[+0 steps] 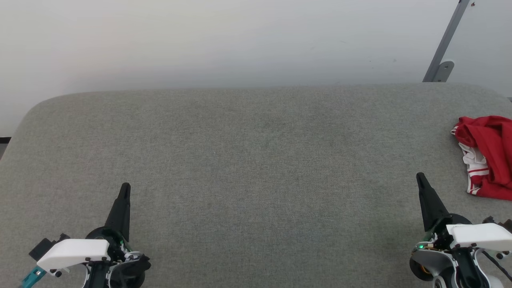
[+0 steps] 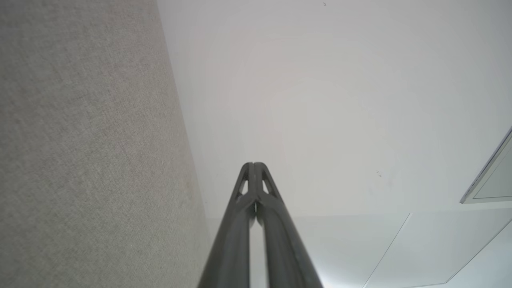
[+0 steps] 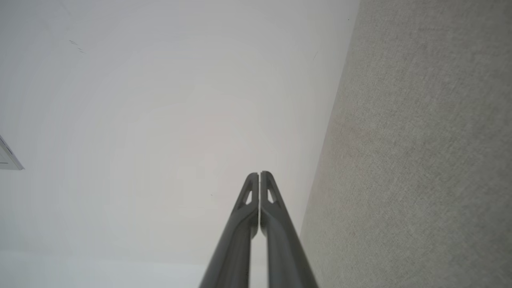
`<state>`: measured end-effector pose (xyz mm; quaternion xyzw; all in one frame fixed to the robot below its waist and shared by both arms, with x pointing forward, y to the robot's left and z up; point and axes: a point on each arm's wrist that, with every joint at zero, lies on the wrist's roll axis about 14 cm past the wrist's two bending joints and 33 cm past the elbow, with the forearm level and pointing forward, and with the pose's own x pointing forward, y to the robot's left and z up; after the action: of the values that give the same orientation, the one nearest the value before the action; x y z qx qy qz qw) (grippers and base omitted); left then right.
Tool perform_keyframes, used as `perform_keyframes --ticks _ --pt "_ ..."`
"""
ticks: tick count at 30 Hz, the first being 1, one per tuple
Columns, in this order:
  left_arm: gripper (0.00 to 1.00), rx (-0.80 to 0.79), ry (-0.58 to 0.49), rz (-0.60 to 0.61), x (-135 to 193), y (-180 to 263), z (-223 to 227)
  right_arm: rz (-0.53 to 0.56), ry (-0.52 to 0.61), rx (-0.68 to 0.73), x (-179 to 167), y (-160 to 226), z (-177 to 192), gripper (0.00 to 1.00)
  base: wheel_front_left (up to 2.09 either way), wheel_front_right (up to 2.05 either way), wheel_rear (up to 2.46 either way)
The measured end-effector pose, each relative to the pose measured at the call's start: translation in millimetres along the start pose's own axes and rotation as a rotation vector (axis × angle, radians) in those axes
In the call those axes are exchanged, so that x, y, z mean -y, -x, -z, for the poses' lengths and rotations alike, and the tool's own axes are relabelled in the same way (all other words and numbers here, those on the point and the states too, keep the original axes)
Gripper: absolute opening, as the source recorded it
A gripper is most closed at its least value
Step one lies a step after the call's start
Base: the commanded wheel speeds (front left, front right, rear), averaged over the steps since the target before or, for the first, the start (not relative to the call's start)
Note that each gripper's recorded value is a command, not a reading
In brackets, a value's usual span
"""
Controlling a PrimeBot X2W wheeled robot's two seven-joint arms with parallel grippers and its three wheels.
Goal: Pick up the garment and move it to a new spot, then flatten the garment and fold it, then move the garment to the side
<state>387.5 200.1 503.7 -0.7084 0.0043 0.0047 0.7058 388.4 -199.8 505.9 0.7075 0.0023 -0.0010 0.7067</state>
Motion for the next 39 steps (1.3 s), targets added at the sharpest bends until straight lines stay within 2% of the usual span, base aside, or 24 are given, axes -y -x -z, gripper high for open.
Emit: perform_keyframes --ticks 39 --pt "0.00 -0.001 0.000 0.000 0.0 0.0 0.2 0.000 0.000 0.000 0.0 0.0 0.1 0.00 0.00 0.00 0.00"
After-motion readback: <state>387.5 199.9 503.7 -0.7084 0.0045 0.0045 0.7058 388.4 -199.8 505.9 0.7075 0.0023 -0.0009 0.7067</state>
